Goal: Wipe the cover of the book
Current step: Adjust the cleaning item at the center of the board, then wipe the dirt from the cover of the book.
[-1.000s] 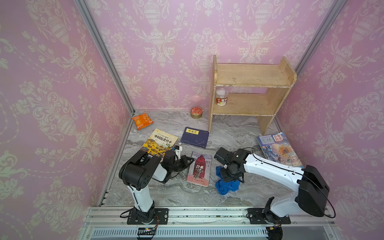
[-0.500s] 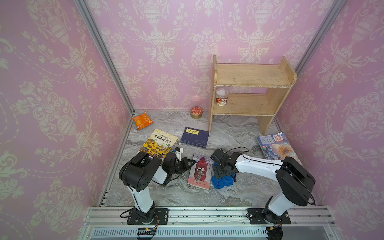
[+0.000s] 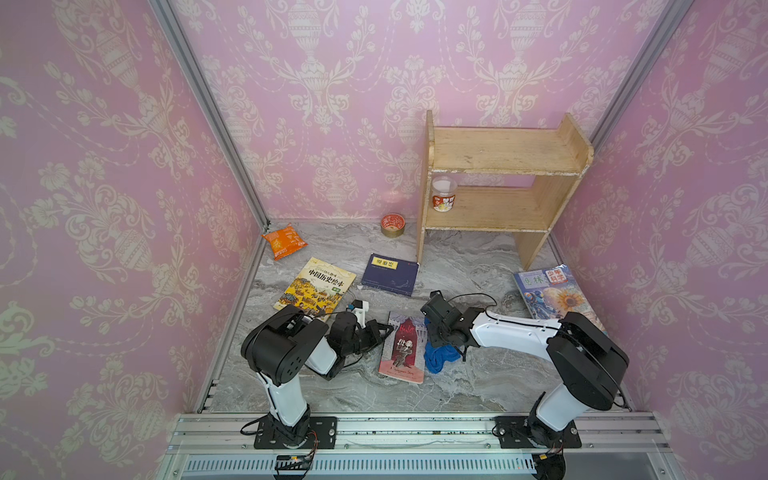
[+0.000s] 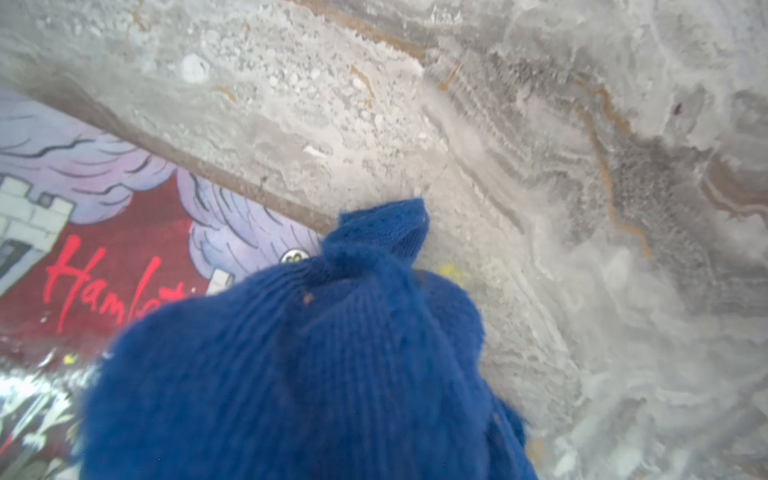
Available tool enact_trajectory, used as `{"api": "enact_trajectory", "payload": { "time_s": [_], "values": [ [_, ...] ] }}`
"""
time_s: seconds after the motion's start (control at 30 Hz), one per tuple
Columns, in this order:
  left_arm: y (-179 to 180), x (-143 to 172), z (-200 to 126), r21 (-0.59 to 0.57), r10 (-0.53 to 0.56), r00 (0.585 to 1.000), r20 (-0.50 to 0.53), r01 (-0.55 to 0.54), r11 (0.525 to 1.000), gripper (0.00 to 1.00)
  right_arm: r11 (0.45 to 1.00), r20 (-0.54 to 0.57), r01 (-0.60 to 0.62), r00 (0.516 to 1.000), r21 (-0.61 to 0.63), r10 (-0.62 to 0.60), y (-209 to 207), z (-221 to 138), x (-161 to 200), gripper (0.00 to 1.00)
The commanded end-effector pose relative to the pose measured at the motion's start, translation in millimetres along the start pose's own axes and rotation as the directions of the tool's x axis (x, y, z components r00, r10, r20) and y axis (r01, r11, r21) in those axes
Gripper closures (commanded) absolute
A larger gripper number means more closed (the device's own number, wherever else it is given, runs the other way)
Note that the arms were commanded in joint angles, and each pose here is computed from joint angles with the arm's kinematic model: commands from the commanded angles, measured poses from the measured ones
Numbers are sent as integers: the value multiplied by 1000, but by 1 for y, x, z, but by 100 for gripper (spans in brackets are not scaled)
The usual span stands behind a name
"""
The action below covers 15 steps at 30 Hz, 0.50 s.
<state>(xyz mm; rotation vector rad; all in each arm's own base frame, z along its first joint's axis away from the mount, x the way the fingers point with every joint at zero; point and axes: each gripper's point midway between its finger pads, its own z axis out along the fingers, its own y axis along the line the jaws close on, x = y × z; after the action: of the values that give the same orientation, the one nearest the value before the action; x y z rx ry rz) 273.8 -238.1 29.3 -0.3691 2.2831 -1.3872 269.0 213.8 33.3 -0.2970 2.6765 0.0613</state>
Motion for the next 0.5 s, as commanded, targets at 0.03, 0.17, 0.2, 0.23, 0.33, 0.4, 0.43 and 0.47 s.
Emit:
{"api": "enact_trajectory", "payload": {
  "time_s": [0.03,0.17,0.2,0.23,0.33,0.4,0.43,0.47],
  "values": [
    [-3,-1,0,-24,2,997,79,0,1000,100,994,65,-28,997,-106,35,3,-53,-18,100],
    [-6,1,4,-47,13,991,131,-7,999,100,952,136,-63,985,-299,108,30,-92,-41,100],
    [-7,1,6,-47,13,990,142,-7,999,100,940,133,-68,984,-336,118,37,-94,-43,100],
    [-10,1,6,-41,15,988,152,-9,999,100,934,125,-75,984,-350,126,41,-92,-45,100],
    [-16,2,9,-33,14,986,167,-8,999,100,944,90,-93,988,-316,128,44,-67,-41,100],
    [-17,3,9,-36,16,985,171,-9,999,100,944,59,-129,986,-302,154,47,-49,-38,100],
    [-18,4,9,-39,18,984,177,-11,999,100,943,47,-139,986,-303,160,50,-39,-37,100],
    [-19,4,9,-41,20,983,180,-13,999,100,940,34,-143,986,-309,162,54,-32,-36,100]
  ]
}}
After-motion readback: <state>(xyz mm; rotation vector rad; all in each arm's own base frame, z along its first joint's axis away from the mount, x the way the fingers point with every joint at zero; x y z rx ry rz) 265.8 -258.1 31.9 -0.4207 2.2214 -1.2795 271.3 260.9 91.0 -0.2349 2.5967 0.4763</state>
